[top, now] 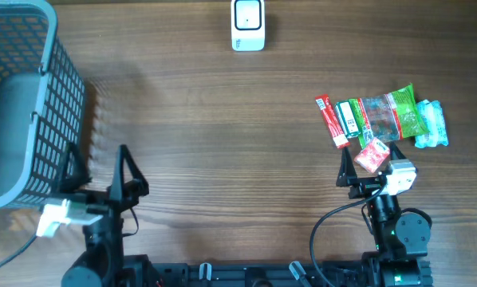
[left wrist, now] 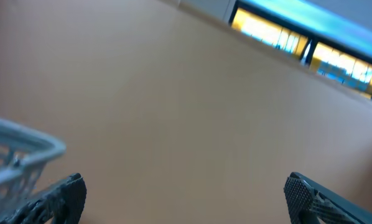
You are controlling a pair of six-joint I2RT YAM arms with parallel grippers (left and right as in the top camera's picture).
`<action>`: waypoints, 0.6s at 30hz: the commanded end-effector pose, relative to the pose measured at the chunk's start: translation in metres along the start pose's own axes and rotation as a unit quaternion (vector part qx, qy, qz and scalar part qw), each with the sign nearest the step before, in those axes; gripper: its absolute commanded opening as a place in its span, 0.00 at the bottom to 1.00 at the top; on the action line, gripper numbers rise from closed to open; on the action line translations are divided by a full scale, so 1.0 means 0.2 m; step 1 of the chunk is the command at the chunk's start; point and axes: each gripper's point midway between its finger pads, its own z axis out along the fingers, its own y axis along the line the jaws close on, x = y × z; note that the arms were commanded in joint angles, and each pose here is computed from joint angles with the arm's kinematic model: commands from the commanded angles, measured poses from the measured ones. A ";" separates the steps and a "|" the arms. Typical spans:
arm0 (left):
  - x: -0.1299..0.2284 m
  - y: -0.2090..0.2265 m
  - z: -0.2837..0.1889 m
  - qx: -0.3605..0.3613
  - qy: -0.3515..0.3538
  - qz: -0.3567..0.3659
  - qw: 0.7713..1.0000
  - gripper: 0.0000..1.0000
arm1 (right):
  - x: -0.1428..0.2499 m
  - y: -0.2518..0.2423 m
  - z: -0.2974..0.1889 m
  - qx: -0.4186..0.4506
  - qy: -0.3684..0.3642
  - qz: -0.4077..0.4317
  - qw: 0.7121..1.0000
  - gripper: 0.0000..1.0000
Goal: Scan the item barcode
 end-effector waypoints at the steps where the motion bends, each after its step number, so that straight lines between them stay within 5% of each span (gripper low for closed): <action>1: 0.14 0.05 -0.02 -0.003 0.029 0.003 1.000 1.00 | -0.01 0.01 0.00 -0.006 -0.006 -0.006 1.000 1.00; 18: 0.63 0.26 -0.13 -0.066 0.180 0.006 0.981 1.00 | -0.01 0.01 0.00 -0.006 -0.006 -0.006 1.000 1.00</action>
